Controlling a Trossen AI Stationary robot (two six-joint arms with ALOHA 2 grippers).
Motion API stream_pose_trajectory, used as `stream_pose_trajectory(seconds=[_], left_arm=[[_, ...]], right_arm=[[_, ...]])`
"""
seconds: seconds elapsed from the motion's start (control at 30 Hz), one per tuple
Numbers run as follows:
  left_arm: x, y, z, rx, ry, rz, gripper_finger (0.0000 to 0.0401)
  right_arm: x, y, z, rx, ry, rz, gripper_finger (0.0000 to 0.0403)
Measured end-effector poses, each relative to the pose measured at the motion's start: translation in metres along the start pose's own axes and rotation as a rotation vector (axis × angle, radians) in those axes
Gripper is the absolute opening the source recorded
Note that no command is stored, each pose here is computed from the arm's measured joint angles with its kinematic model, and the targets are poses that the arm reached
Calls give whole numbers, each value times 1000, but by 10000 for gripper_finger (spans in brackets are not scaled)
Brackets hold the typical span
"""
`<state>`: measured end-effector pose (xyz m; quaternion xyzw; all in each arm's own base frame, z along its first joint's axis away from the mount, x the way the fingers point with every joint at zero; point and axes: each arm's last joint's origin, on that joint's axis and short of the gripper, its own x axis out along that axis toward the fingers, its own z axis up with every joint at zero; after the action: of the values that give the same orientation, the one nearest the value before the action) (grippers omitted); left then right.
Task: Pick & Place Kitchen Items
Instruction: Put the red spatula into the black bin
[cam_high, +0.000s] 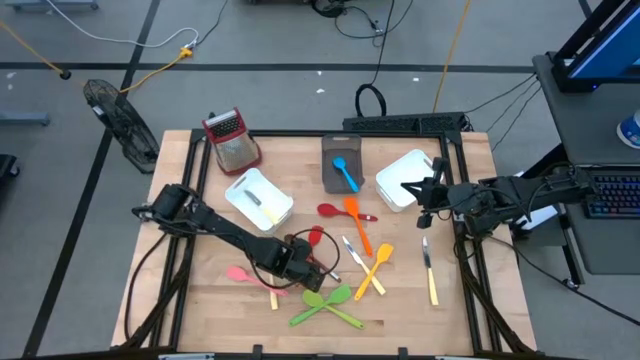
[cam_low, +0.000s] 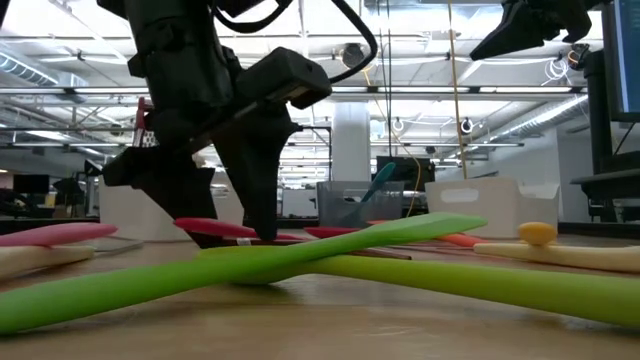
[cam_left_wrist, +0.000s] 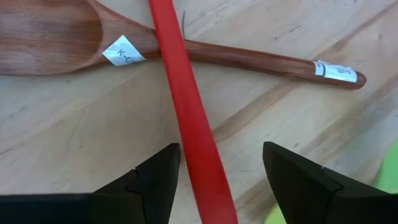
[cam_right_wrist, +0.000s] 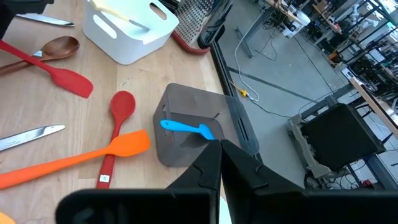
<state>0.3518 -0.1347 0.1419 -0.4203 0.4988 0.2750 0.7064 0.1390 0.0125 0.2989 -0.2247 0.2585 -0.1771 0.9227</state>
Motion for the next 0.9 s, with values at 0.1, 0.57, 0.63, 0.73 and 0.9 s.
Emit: stream_pose_trajectory(seconds=[0.1, 0.57, 0.63, 0.73, 0.9], left_arm=[[0, 1, 1, -3, 1, 7, 239], [1, 4, 2, -32, 7, 37, 81], [1, 4, 2, -45, 2, 40, 59], [-1, 5, 2, -53, -9, 44, 43], [-6, 5, 4, -54, -40, 40, 61]], right_arm=[[0, 0, 0, 0, 1, 0, 4], [0, 0, 0, 0, 1, 0, 4], [0, 0, 0, -1, 1, 0, 4], [0, 0, 0, 0, 1, 0, 4], [0, 0, 0, 0, 1, 0, 4]])
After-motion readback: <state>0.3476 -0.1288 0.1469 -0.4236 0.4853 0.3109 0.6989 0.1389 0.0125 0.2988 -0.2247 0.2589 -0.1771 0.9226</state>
